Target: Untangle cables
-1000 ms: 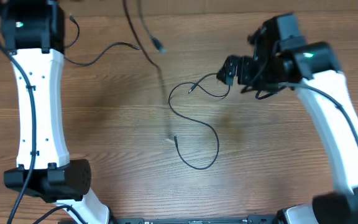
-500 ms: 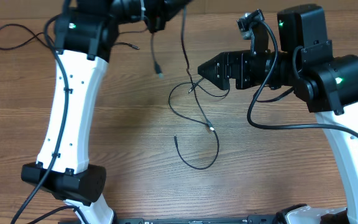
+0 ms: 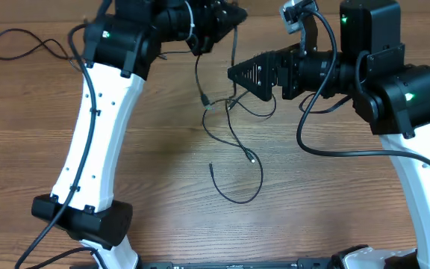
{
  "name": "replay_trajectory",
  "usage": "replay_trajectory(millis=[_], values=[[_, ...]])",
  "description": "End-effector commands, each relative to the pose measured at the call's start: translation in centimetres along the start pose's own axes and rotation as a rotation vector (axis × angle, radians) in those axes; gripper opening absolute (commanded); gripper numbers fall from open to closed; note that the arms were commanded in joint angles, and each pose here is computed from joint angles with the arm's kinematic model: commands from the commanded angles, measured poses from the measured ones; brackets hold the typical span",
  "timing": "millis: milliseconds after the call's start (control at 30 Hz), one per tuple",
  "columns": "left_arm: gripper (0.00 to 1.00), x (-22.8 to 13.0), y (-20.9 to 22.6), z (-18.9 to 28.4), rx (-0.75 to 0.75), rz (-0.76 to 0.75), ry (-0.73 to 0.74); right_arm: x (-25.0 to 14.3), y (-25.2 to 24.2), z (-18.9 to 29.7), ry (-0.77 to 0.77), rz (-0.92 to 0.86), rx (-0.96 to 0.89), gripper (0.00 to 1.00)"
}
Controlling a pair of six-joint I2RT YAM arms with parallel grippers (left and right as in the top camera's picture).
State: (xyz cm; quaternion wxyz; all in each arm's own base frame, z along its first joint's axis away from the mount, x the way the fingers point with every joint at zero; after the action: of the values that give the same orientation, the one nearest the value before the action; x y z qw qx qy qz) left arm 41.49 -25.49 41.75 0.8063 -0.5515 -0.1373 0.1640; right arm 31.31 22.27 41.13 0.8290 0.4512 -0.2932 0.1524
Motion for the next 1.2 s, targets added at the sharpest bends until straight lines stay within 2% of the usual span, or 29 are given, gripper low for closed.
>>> replay_trajectory(millis=[0,33,167,333,400,600,700,767,800,900,1067,1167], values=[[0.04,-1.7,-1.3,-0.5,-0.02,0.02,0.027,0.9,0.3,-0.2,-0.015,-0.033,0.018,0.78],[0.04,-2.1,-1.5,-0.7,-0.026,0.011,0.034,1.0,0.0,-0.5,-0.011,-0.037,0.017,0.7],[0.04,-2.3,-1.6,-0.8,-0.027,0.006,0.038,0.9,-0.5,-1.0,0.003,-0.052,0.011,0.54],[0.04,-1.8,-1.5,-0.6,-0.024,0.009,0.02,0.6,-0.7,-1.1,0.015,-0.064,0.007,0.21],[0.04,-1.6,-1.4,-0.6,-0.02,0.009,0.012,0.5,-0.8,-1.1,0.02,-0.07,0.005,0.11],[0.04,0.2,-0.3,-0.5,0.039,0.008,-0.105,-0.4,-1.1,-1.1,0.051,-0.126,-0.009,0.04],[0.11,1.9,1.0,-0.2,0.116,-0.055,-0.21,-0.7,-1.2,-1.1,0.063,-0.208,-0.015,0.04],[0.19,2.6,3.0,0.3,0.219,-0.088,-0.268,-0.7,-1.0,-1.1,0.064,-0.275,-0.009,0.04],[0.26,2.7,3.7,0.5,0.254,-0.098,-0.276,-0.6,-0.8,-1.1,0.064,-0.297,0.001,0.04],[0.33,2.2,5.6,0.9,0.342,-0.119,-0.259,0.4,-0.3,-1.1,0.034,-0.373,0.029,0.04],[0.34,1.4,7.1,1.3,0.41,-0.132,-0.217,2.4,0.0,-1.0,-0.042,-0.513,0.052,0.04],[0.33,1.4,7.1,1.3,0.417,-0.186,-0.207,3.8,-2.3,-0.5,-0.153,-0.713,-0.037,0.04]])
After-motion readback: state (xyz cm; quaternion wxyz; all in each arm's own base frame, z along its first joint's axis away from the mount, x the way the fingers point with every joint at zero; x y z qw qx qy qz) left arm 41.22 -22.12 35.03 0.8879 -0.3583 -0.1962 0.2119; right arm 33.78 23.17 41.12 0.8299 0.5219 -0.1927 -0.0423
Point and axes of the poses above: each gripper's point midway between its finger pads, its own z axis back along the fingers, its own y axis along the line the jaws close on, x = y × z, the point moved 1 cm from there along z, back along the fingers, and after that the axes turned 5 degrees about -z, right-handed, at the moved point
